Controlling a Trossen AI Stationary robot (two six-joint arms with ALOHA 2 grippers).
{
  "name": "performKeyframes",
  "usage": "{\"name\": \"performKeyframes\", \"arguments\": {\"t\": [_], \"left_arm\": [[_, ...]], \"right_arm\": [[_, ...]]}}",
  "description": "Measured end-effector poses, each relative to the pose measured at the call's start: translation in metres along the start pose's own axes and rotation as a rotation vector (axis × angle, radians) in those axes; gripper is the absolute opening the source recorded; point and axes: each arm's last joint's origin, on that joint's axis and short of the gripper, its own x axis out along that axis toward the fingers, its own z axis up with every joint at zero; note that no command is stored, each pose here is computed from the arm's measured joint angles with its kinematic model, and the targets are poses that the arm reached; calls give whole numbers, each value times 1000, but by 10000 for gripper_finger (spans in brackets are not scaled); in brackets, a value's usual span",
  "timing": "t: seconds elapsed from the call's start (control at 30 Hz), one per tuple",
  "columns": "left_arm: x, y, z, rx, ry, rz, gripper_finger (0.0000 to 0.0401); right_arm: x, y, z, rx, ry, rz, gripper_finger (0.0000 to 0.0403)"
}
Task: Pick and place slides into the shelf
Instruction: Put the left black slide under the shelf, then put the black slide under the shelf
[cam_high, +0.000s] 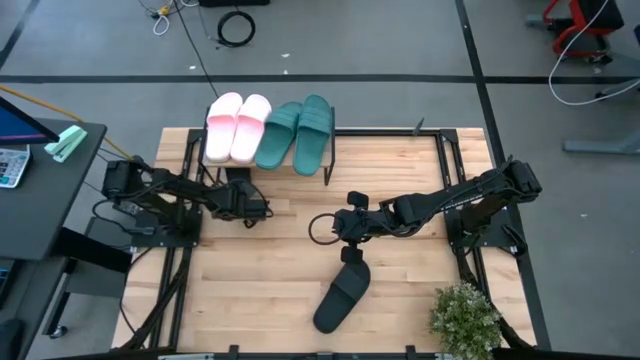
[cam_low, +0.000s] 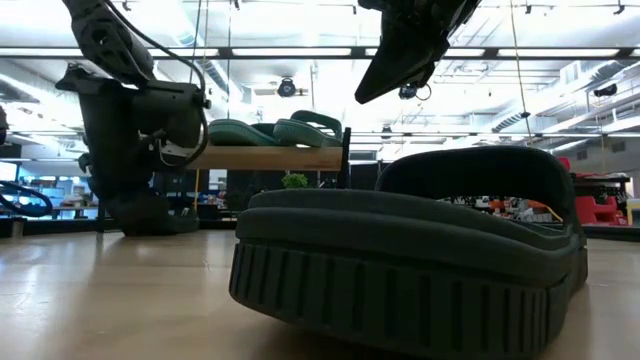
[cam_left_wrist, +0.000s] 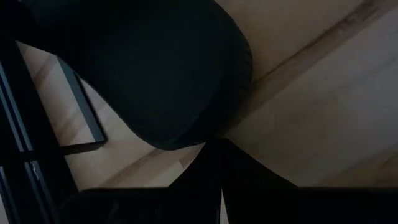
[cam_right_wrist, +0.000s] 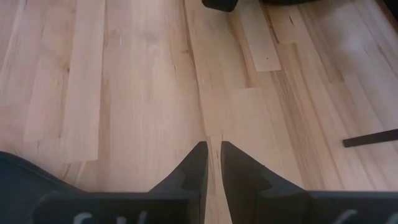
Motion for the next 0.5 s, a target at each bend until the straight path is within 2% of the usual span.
{"name": "performKeyframes", "arguments": {"t": [0.5], "left_arm": [[0, 8, -8, 58, 90, 53, 0]], "right_arm": [[0, 0, 0, 35, 0, 0, 51]]}}
